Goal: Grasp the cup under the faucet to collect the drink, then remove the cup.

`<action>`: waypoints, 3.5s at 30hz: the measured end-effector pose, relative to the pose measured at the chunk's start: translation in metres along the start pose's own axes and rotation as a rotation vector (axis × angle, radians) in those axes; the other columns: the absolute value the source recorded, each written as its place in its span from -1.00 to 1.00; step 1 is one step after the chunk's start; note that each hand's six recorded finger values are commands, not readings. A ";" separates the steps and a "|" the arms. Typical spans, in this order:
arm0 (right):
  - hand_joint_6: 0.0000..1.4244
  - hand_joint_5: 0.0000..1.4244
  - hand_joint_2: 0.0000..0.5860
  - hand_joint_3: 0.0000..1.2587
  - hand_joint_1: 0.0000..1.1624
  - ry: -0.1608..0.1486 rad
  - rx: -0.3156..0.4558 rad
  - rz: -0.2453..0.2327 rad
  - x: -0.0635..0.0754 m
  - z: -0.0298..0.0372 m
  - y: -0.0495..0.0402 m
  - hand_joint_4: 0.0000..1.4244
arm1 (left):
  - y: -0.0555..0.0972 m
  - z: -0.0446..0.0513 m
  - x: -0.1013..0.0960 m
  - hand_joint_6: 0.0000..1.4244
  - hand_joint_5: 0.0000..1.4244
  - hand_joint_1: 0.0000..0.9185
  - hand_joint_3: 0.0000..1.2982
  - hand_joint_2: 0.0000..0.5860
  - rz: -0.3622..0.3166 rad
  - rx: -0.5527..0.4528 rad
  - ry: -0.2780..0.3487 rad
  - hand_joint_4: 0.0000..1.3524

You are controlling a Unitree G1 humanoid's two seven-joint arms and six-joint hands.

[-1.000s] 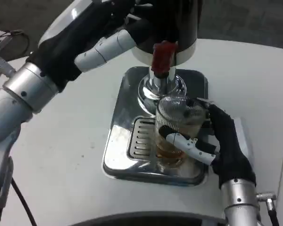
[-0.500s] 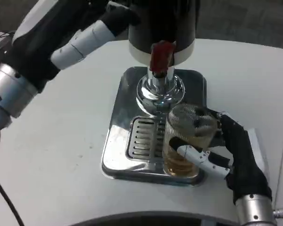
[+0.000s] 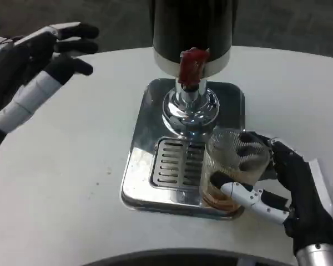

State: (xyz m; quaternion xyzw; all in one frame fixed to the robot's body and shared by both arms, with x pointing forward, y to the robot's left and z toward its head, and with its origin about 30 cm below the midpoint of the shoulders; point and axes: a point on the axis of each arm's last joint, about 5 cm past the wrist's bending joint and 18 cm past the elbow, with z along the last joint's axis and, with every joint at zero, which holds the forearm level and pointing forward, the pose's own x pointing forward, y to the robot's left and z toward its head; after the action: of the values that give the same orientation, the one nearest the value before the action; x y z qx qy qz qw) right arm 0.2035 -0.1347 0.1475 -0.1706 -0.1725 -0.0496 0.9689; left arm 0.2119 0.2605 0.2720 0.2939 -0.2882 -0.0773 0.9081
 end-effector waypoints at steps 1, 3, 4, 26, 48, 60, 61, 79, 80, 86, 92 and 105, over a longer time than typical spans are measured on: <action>-0.23 -0.06 -0.11 0.02 0.29 -0.006 0.000 0.003 0.000 0.0011 -0.0012 -0.05 | 0.000 -0.0009 -0.004 -0.55 -0.41 -1.00 -0.51 -1.00 0.004 0.003 0.012 -0.54; -0.23 -0.06 -0.11 0.02 0.29 -0.015 -0.001 0.005 -0.001 0.0027 -0.0032 -0.05 | 0.000 -0.0015 -0.012 -0.55 -0.41 -1.00 -0.51 -1.00 0.012 0.010 0.034 -0.54; -0.23 -0.06 -0.11 0.03 0.29 -0.019 0.000 0.008 -0.002 0.0036 -0.0048 -0.05 | 0.000 -0.0014 -0.017 -0.55 -0.41 -1.00 -0.51 -1.00 0.015 0.015 0.046 -0.54; -0.26 -0.02 -0.16 0.05 0.34 -0.104 -0.084 0.165 -0.019 0.0189 -0.0288 -0.03 | -0.048 0.0014 -0.080 -0.66 -0.60 -1.00 -0.58 -0.96 -0.117 0.124 0.190 -0.67; -0.26 0.06 -0.21 0.10 0.41 -0.168 -0.133 0.235 -0.049 0.0293 -0.0651 -0.01 | -0.080 0.0286 -0.114 -0.84 -0.94 -1.00 -0.85 -0.83 -0.291 0.335 0.185 -1.00; -0.26 0.07 -0.25 0.12 0.47 -0.234 -0.145 0.243 -0.055 0.0392 -0.0760 0.00 | -0.089 0.0403 -0.117 -0.87 -1.00 -1.00 -0.90 -0.80 -0.335 0.397 0.167 -1.00; -0.26 0.07 -0.25 0.13 0.47 -0.229 -0.138 0.245 -0.057 0.0395 -0.0768 0.00 | -0.091 0.0411 -0.118 -0.87 -1.00 -1.00 -0.91 -0.80 -0.338 0.399 0.169 -1.00; -0.26 0.10 -0.29 0.14 0.54 -0.223 -0.143 0.290 -0.059 0.0419 -0.0846 0.00 | -0.095 0.0486 -0.123 -1.00 -1.00 -1.00 -0.91 -0.79 -0.330 0.423 0.190 -1.00; -0.26 0.10 -0.28 0.14 0.56 -0.223 -0.143 0.291 -0.059 0.0420 -0.0846 -0.01 | -0.095 0.0486 -0.123 -1.00 -1.00 -1.00 -0.91 -0.79 -0.330 0.423 0.190 -1.00; -0.23 0.11 -0.30 0.14 0.58 -0.213 -0.147 0.313 -0.059 0.0427 -0.0852 -0.01 | -0.095 0.0485 -0.121 -1.00 -1.00 -1.00 -0.91 -0.79 -0.320 0.424 0.185 -1.00; -0.23 0.11 -0.31 0.16 0.59 -0.210 -0.139 0.321 -0.061 0.0429 -0.0834 0.00 | -0.088 0.0467 -0.120 -1.00 -1.00 -1.00 -0.91 -0.75 -0.300 0.461 0.198 -1.00; -0.26 0.11 -0.35 0.16 0.58 -0.231 -0.151 0.319 -0.062 0.0472 -0.0835 0.00 | -0.084 0.0458 -0.121 -1.00 -1.00 -1.00 -0.90 -0.67 -0.274 0.480 0.220 -1.00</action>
State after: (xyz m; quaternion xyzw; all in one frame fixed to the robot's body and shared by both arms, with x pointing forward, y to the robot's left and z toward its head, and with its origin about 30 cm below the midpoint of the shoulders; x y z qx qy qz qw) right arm 0.1180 -0.1942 0.1936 -0.2723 -0.2490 0.1116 0.9227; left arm 0.0890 0.2069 0.1958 0.5429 -0.1558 -0.0968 0.8195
